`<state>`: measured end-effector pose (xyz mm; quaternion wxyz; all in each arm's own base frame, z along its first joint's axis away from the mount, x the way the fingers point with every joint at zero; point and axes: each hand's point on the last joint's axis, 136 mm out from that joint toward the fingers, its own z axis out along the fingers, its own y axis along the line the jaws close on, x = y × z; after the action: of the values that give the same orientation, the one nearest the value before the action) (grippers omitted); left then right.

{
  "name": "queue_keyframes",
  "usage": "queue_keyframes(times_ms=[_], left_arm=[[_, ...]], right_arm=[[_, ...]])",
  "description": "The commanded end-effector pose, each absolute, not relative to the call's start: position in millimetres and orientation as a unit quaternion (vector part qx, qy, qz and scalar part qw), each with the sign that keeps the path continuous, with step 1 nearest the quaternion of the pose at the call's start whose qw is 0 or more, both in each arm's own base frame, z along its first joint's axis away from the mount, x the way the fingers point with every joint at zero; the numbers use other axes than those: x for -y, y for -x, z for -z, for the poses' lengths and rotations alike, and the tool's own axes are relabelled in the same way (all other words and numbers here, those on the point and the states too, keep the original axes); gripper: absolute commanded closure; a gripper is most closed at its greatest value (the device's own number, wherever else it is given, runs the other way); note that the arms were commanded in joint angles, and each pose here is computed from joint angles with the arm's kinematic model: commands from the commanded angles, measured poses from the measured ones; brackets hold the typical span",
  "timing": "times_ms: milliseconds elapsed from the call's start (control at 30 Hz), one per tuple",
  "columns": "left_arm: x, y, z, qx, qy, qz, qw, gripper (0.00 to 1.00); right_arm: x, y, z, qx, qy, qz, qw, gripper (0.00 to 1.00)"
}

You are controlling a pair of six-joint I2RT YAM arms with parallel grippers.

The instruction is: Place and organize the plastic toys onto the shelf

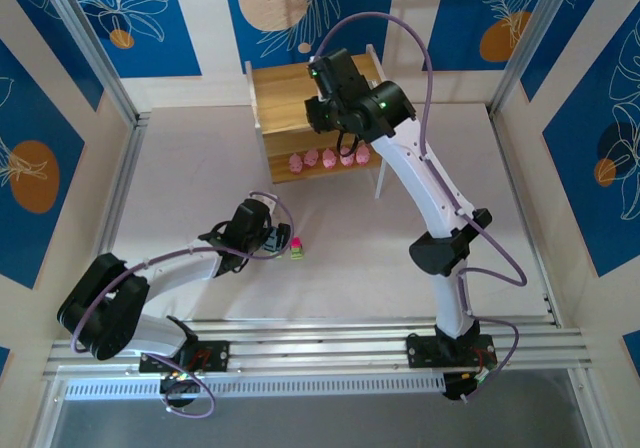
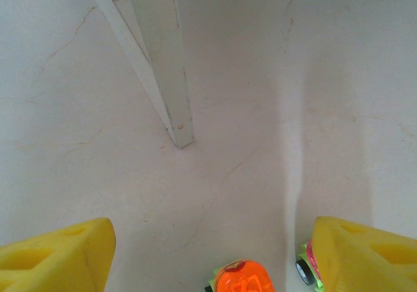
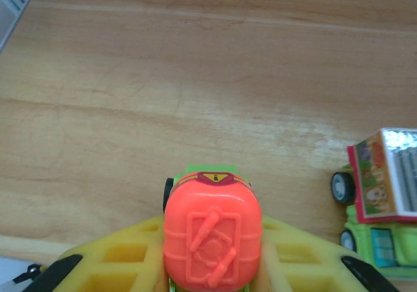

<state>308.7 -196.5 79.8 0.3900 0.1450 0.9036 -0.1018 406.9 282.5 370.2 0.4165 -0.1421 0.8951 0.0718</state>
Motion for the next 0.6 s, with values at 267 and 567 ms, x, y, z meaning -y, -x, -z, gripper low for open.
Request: queue_keyframes(times_ms=[267,567], left_arm=[[205.3,-315.8,-94.0,-0.892,-0.151,0.11,0.411,0.21],[205.4,-316.5,-93.6,-0.893,-0.151,0.109,0.41,0.21]], right_arm=[[-272.9,-419.0,-378.1,-0.891,0.139,-0.082,0.425,0.71],[-272.6,-427.8,-371.1,-0.893,0.137,-0.084,0.42,0.7]])
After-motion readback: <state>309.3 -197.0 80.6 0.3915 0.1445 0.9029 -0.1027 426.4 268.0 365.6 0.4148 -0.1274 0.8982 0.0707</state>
